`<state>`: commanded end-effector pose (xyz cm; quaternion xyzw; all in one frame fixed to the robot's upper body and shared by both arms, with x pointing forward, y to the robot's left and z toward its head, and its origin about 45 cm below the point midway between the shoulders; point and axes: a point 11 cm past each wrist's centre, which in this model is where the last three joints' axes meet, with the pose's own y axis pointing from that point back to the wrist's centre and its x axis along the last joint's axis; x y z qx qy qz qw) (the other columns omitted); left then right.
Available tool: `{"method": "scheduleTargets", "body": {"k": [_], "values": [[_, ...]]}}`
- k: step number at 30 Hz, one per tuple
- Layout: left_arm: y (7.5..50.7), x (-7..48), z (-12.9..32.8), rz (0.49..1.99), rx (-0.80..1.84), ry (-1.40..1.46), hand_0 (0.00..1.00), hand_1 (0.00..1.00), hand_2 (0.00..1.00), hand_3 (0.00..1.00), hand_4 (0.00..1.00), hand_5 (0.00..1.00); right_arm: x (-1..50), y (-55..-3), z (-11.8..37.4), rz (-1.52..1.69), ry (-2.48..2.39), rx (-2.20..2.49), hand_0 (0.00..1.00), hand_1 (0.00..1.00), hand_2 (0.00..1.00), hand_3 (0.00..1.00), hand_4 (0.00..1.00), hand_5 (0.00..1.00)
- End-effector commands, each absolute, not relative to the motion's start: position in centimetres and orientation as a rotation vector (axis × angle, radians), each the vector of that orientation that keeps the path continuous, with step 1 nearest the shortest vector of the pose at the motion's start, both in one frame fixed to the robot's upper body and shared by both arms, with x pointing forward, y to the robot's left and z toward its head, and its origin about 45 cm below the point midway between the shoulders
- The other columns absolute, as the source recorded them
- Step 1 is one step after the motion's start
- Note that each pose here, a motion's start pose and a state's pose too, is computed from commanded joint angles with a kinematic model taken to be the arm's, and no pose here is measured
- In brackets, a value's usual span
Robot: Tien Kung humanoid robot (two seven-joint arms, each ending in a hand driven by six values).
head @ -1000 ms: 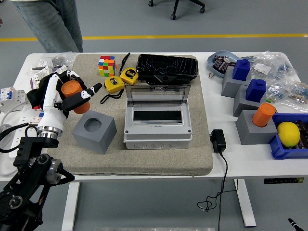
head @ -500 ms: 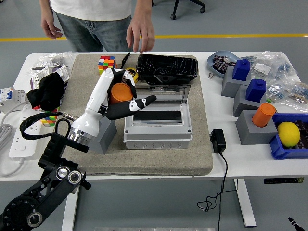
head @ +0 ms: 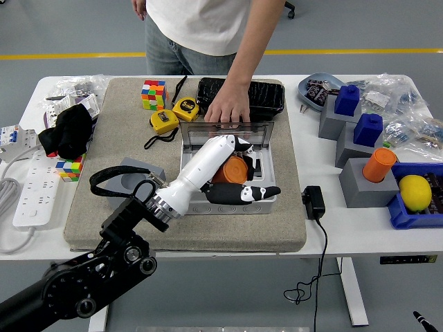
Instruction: Fetch the battery,place it into the box,close the lid of the box
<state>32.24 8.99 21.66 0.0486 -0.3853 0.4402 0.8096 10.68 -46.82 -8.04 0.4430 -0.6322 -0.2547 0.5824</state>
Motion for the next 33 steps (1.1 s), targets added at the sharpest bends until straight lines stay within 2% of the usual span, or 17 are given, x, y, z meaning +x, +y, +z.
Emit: {"method": "scheduleTargets", "body": {"k": [10, 11, 16, 17, 19, 33], "values": [[10.2, 35.8, 19.1, 0.970, 0.231, -0.887, 0.076, 0.002, 0.002, 0.002, 0.946, 0.585, 10.6, -46.9, -8.0, -0.590, -1.468, 1.036, 0.780, 0.726, 0.725, 0.756, 0.998, 0.998], [10.3, 36.0, 18.9, 0.971, 0.242, -0.888, 0.081, 0.002, 0.002, 0.002, 0.947, 0.627, 10.6, -46.9, -8.0, -0.590, -1.468, 1.037, 0.780, 0.726, 0.725, 0.756, 0.998, 0.998], [10.8, 37.0, 17.8, 0.976, 0.302, -0.913, 0.081, 0.002, 0.002, 0.002, 0.947, 0.627, 10.6, -46.9, -8.0, -0.589, -1.465, 1.039, 0.780, 0.726, 0.725, 0.756, 0.998, 0.998], [10.9, 37.1, 17.7, 0.977, 0.309, -0.917, 0.087, 0.002, 0.007, 0.002, 0.956, 0.679, 10.6, -46.9, -8.0, -0.589, -1.464, 1.039, 0.780, 0.726, 0.725, 0.755, 0.998, 0.998], [11.0, 37.5, 17.4, 0.983, 0.325, -0.926, 0.087, 0.002, 0.007, 0.002, 0.956, 0.679, 10.6, -46.9, -8.0, -0.589, -1.463, 1.040, 0.780, 0.726, 0.725, 0.755, 0.998, 0.998], [10.9, 38.3, 17.5, 0.991, 0.341, -0.951, 0.115, 0.026, 0.038, 0.033, 0.974, 0.722, 10.6, -46.8, -8.0, -0.589, -1.462, 1.040, 0.780, 0.725, 0.725, 0.755, 0.998, 0.998]]}}
